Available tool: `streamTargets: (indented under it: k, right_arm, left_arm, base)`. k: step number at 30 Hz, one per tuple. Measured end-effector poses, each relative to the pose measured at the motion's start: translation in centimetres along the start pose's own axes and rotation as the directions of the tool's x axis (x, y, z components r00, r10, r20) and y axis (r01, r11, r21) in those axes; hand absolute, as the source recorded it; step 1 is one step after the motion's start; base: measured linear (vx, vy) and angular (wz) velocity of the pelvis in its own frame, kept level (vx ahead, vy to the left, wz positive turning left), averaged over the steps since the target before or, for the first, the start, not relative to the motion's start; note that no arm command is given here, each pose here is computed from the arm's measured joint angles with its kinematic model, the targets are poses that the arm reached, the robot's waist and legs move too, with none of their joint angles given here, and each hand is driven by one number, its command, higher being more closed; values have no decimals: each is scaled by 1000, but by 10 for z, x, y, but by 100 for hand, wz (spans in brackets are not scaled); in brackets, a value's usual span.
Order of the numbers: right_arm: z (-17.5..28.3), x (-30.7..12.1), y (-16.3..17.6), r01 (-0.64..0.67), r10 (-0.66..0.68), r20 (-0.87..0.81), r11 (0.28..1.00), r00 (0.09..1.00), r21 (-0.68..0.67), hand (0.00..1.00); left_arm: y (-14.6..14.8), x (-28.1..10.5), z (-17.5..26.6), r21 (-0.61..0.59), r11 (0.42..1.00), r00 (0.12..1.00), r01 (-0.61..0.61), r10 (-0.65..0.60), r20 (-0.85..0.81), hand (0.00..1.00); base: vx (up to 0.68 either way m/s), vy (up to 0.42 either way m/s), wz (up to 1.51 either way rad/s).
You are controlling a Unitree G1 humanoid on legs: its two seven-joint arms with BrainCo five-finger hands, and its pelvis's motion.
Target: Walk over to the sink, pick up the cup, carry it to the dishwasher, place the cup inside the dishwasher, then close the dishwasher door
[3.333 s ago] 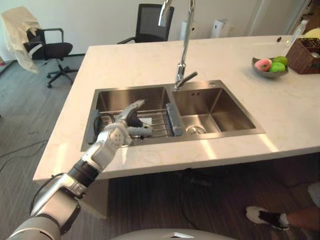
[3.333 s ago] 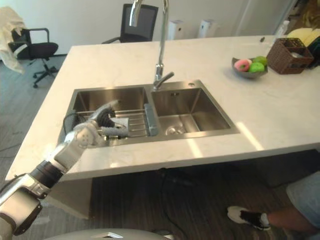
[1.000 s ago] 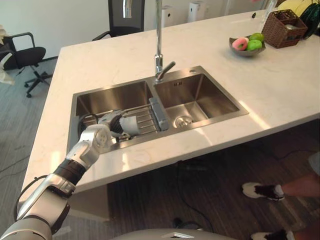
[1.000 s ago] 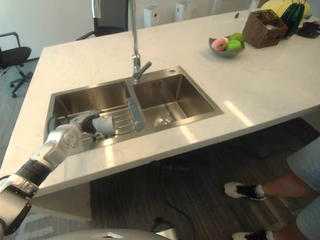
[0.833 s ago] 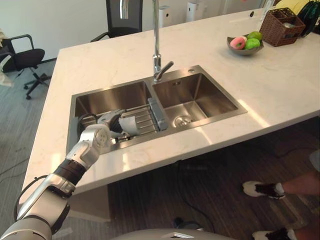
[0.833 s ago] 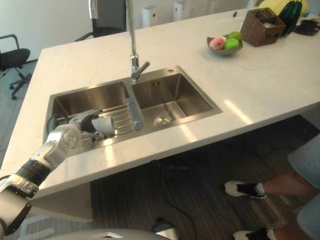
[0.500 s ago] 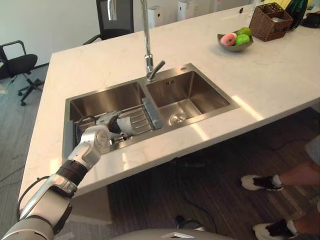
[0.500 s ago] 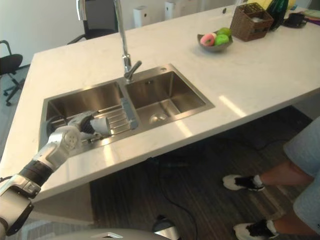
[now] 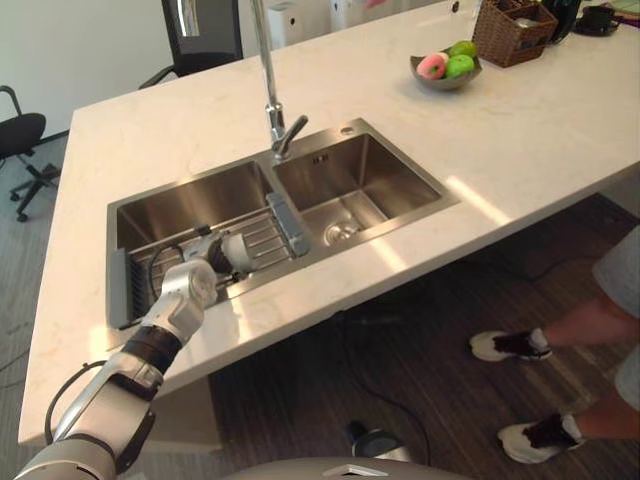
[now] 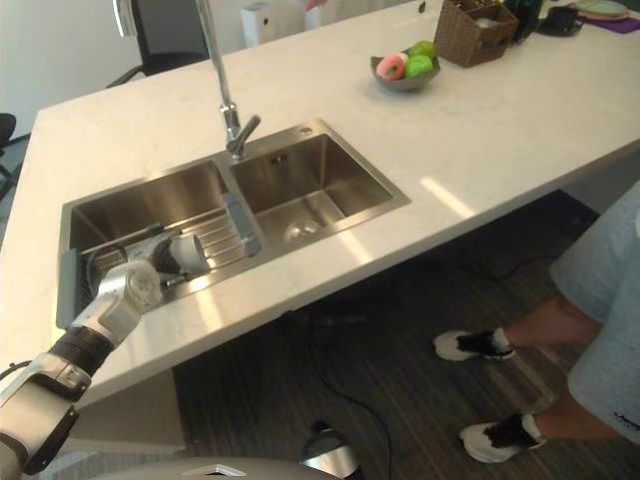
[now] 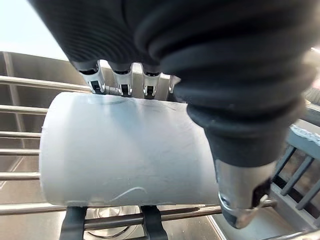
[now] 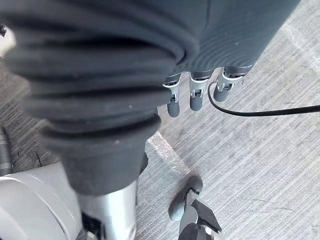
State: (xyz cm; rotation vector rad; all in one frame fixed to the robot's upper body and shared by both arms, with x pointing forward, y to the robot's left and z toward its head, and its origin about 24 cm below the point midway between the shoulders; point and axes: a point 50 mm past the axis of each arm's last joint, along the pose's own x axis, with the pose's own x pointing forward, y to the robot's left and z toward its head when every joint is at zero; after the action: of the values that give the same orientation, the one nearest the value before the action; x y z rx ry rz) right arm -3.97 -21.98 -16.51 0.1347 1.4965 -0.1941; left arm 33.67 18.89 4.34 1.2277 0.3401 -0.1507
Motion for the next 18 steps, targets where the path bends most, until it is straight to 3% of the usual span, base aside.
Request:
streamTargets:
  k: [16, 17, 18]
  right_arm:
    - [0, 0, 0, 0, 0, -2, 1000, 1000, -3, 0]
    - [0, 0, 0, -1, 1, -4, 1000, 1000, -4, 0]
    - [0, 0, 0, -2, 1, -5, 1000, 1000, -6, 0]
  left_arm:
    - [-13, 0, -15, 73, 996, 991, 41, -32, -131, 0]
    - [-13, 0, -15, 80, 996, 991, 41, -30, -132, 100]
    - [-13, 0, -15, 99, 994, 990, 50, -37, -136, 100]
  base:
    - [-8, -4, -2]
    - [0, 0, 0]
    - [0, 0, 0]
